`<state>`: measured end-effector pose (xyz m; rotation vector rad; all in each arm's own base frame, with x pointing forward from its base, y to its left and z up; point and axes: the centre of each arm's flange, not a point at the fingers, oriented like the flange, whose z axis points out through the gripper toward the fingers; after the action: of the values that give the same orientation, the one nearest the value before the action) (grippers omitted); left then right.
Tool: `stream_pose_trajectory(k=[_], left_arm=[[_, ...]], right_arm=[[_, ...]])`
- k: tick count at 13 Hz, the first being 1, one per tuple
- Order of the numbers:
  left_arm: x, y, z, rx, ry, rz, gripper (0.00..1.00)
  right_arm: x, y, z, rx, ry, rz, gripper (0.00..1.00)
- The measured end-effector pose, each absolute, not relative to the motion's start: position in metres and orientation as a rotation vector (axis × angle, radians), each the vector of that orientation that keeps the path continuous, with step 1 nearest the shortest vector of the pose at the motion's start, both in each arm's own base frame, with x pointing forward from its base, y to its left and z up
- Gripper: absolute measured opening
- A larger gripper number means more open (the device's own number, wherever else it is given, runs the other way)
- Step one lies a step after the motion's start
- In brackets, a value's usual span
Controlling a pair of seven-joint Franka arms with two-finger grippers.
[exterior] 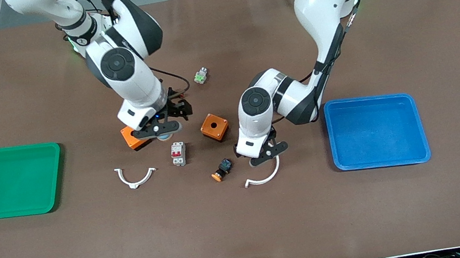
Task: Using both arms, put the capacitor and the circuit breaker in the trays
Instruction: 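Reach the left gripper to the capacitor while the right gripper reaches the breaker, then grasp the black capacitor with the left gripper while the right gripper descends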
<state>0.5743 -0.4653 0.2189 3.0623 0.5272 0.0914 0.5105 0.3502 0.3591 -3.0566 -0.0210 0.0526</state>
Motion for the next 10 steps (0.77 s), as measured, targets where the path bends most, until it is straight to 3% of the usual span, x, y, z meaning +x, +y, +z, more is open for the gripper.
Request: stream_pose_trajectory(k=[5,10], left_arm=[[0.573,-0.47,0.211,3.061,0.523,0.095,0.72],[0.572,-0.469,0.199,3.069,0.525,0.082,0.63]], right_arm=[[0.531,0.347,0.287,-3.038,0.056,0.05,1.0],[0.554,0.323,0.28,-3.046,0.115,0.028,1.0]])
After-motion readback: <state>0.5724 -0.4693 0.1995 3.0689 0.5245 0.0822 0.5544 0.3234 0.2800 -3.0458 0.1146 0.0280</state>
